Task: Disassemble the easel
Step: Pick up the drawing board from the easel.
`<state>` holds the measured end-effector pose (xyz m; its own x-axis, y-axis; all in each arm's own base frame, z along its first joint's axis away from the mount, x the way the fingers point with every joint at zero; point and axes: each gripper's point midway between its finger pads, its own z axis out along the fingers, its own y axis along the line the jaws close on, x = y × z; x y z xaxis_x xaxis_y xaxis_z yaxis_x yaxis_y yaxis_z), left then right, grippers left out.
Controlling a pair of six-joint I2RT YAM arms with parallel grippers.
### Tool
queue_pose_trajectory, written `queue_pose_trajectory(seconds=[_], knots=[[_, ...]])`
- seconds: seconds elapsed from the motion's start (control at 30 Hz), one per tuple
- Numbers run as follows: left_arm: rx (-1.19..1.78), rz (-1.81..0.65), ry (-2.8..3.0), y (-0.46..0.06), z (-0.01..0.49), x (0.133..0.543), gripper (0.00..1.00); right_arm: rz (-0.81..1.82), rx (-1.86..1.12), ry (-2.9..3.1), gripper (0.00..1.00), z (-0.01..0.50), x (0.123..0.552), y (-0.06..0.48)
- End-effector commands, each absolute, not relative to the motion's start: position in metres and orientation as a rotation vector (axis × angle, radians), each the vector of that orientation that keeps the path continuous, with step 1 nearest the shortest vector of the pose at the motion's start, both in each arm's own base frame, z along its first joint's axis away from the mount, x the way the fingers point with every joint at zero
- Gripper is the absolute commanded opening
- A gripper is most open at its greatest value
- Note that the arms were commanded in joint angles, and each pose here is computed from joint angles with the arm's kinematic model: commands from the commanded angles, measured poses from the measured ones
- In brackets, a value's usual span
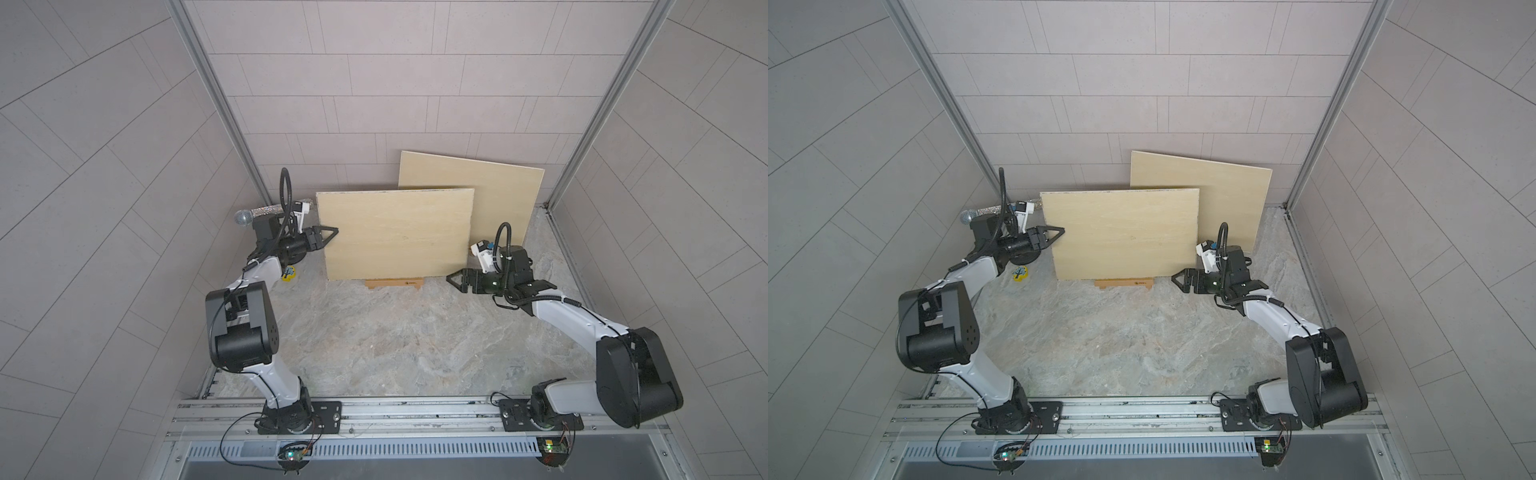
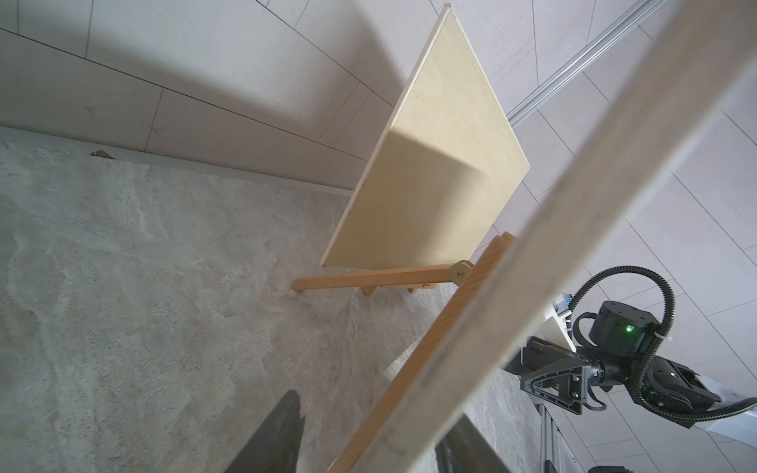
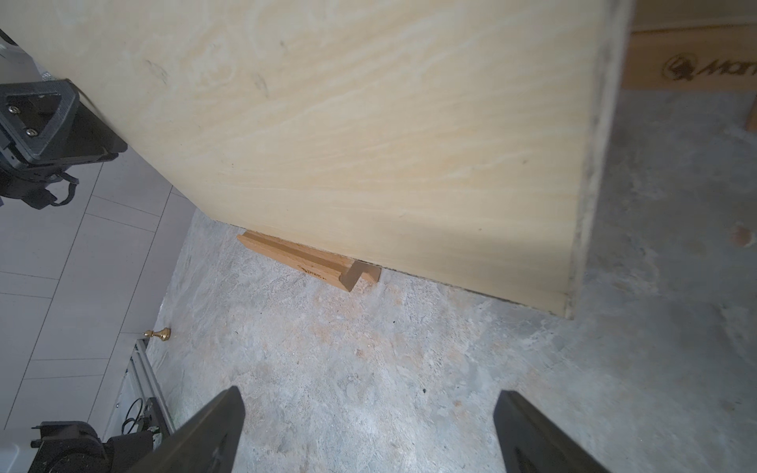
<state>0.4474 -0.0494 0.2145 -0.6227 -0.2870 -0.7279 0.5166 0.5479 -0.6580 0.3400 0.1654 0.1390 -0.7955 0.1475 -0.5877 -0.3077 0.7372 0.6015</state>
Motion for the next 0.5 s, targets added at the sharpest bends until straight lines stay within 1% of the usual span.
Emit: queue_pose_trajectory(seconds=[0.0, 0.47], knots=[[0.187, -1.195, 1.911, -0.0519, 0.2138, 0.4444, 0.50, 0.964, -0.135, 2.270, 1.00, 0.1492, 0.3472, 0.1702], [0.131, -1.258, 1.811, -0.0517, 0.2168, 0.4407, 0.41, 0.985, -0.142, 2.257, 1.00, 0.1545, 0.3528, 0.1706]])
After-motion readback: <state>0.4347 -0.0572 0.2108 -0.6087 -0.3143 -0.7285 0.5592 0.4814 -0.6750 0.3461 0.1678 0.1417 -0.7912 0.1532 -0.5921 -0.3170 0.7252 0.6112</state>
